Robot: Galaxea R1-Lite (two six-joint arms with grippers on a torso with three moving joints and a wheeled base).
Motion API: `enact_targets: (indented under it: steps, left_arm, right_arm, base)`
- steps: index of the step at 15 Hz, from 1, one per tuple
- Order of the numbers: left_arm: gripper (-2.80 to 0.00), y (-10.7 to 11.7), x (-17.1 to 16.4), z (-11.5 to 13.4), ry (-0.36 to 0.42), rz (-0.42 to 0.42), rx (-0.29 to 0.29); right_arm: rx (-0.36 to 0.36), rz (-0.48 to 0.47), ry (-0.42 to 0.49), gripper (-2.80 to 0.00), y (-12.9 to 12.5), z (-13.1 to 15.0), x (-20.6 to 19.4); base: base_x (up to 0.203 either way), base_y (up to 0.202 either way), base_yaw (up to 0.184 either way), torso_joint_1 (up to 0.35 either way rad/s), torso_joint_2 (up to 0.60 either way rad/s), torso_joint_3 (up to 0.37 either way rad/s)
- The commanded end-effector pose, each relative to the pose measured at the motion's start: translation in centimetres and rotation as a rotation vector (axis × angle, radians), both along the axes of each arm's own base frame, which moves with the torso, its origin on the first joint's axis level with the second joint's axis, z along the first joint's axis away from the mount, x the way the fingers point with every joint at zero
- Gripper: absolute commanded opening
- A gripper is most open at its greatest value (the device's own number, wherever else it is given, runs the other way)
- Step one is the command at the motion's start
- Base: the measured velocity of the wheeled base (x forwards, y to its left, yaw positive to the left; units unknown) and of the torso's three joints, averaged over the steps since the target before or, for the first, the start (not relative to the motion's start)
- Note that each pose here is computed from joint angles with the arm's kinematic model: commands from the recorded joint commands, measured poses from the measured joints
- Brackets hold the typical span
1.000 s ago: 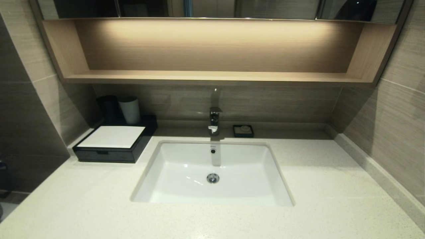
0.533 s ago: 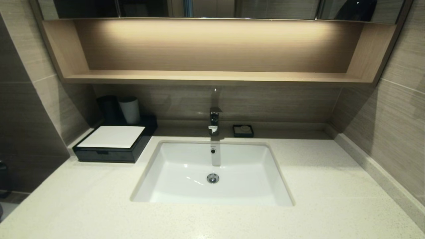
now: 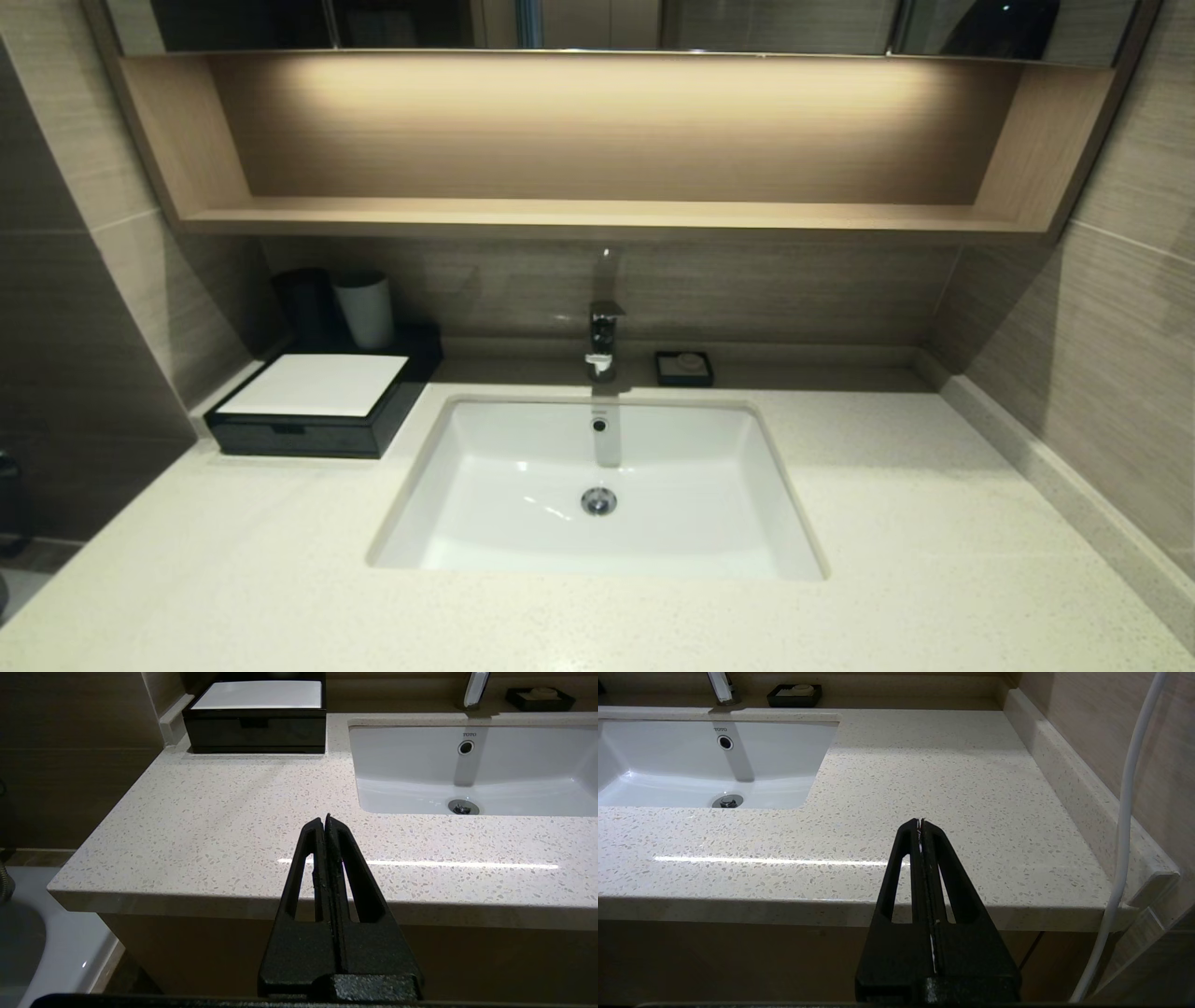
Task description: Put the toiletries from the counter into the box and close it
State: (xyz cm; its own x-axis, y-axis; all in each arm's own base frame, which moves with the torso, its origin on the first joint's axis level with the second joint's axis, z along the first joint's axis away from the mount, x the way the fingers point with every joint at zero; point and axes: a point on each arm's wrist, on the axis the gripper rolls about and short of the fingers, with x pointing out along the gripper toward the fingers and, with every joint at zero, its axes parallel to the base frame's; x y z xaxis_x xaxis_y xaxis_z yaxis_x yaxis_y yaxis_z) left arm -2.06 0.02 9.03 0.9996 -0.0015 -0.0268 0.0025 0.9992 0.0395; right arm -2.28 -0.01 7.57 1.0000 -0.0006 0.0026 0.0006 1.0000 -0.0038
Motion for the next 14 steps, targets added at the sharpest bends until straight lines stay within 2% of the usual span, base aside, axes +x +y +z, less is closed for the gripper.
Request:
enact_targets:
  steps: [1,7,14]
  left_arm:
    - [-2.80,0.01,0.12,-0.77,0.000,0.001,0.004]
    - [-2.80,-0.01,-0.11,-1.68,-0.045,-0.006,0.011]
    - [-2.80,0.00,-0.07,-1.72,-0.038,-0.001,-0.014]
  right_arm:
    - [-0.001,0.001,0.001,-2.80,0.00,-0.04,0.01]
    - [-0.001,0.001,0.000,-2.80,0.00,0.00,0.00]
    - [-0.001,0.002,0.001,-2.80,0.00,-0.03,0.01]
  base:
    - [0.000,0.000,0.000,0.000,0.00,0.000]
    - [0.000,0.000,0.000,0.000,0.00,0.000]
    - [0.000,0.000,0.000,0.000,0.00,0.000]
